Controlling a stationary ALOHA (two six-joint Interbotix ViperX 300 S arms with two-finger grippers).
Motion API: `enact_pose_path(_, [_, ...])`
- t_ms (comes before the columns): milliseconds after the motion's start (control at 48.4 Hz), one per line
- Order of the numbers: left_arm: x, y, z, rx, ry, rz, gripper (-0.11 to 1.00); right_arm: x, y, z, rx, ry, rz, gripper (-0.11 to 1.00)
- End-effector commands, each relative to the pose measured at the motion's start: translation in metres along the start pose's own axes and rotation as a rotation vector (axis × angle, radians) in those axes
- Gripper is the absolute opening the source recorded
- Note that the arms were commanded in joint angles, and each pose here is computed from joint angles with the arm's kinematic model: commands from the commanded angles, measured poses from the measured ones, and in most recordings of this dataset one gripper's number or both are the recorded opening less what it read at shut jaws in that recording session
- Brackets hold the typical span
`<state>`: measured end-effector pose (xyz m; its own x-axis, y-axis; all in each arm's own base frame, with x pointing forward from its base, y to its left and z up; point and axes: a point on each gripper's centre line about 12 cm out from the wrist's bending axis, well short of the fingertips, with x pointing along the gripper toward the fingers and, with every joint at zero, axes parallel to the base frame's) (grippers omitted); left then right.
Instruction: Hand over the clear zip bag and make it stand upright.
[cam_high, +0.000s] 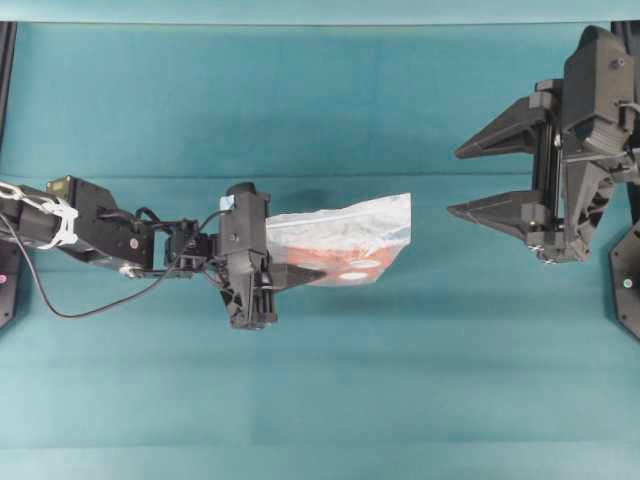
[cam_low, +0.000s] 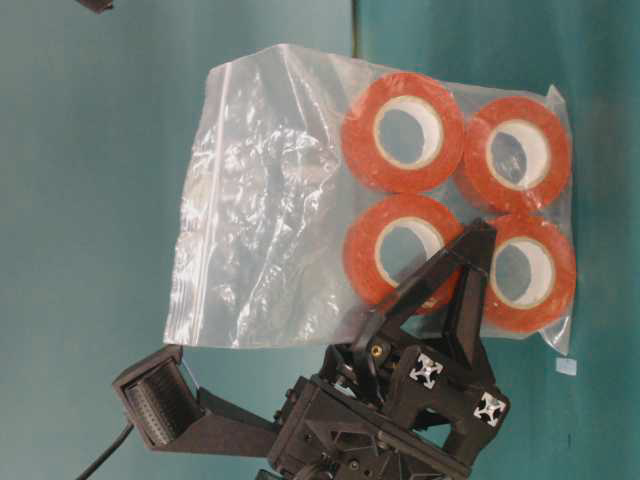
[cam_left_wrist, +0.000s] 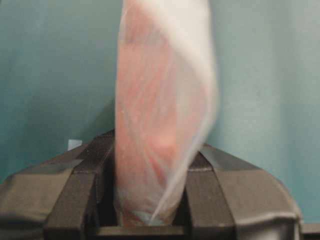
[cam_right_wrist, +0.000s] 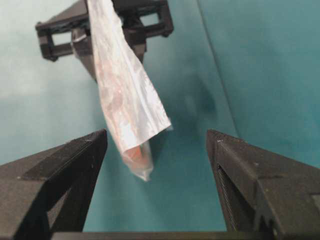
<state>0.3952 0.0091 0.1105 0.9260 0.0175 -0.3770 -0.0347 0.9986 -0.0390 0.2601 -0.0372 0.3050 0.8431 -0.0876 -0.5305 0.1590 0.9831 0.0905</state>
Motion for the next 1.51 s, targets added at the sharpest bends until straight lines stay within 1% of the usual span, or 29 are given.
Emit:
enact_pose_path(0, [-0.0004, -0.0011, 0.0088, 0.003, -0.026, -0.003, 0.24, -0.0028, 0.0, 0.0052, 0.009, -0.026, 0.0, 0.85])
enact_pose_path(1488, [-0.0012, -0.0006, 0.0095, 0.004, -0.012, -0.002, 0.24, 0.0001, -0.0002, 0.0035, 0.004, -0.015, -0.001, 0.85])
